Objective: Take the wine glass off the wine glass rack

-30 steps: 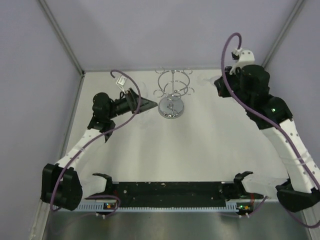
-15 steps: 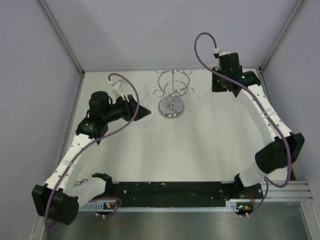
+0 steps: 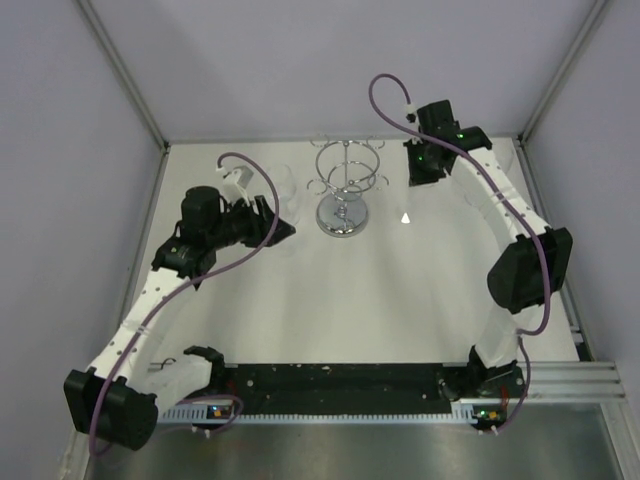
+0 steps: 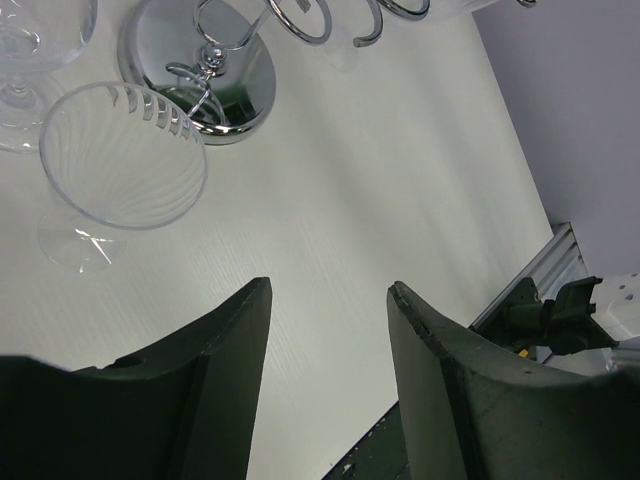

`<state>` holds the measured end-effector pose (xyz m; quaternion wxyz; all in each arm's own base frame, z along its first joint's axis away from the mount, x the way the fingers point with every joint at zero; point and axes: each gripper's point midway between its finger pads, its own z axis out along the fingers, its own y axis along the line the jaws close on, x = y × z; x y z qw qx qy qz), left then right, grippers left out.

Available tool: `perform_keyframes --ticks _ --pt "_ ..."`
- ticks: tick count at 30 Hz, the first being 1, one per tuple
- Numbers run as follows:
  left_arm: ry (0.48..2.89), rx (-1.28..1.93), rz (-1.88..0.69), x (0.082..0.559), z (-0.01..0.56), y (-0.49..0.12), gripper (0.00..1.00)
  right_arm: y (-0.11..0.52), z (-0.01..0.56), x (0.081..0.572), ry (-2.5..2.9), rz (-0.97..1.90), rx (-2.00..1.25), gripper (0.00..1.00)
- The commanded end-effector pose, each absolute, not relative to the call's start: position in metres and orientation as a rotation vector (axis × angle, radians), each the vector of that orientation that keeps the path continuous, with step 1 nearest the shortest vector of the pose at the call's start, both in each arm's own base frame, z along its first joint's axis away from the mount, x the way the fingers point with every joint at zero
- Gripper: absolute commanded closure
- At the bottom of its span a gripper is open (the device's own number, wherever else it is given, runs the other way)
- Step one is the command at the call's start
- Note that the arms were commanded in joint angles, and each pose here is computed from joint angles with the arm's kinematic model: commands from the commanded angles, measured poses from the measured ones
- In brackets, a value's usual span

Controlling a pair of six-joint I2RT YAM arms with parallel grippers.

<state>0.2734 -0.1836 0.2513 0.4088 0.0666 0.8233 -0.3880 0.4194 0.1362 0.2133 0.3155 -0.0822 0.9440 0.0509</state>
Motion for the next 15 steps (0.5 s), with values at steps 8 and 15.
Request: perform_keyframes --ticks 8,15 --pt "2.025 0.198 -0.964 0.27 0.26 -0.183 0.45 0.141 0.223 0.422 2.495 0.165 -0.267 1.0" --pt "2.027 0.201 -0.982 0.269 0.26 -0.184 0.45 0.138 0.215 0.423 2.521 0.143 -0.271 0.92"
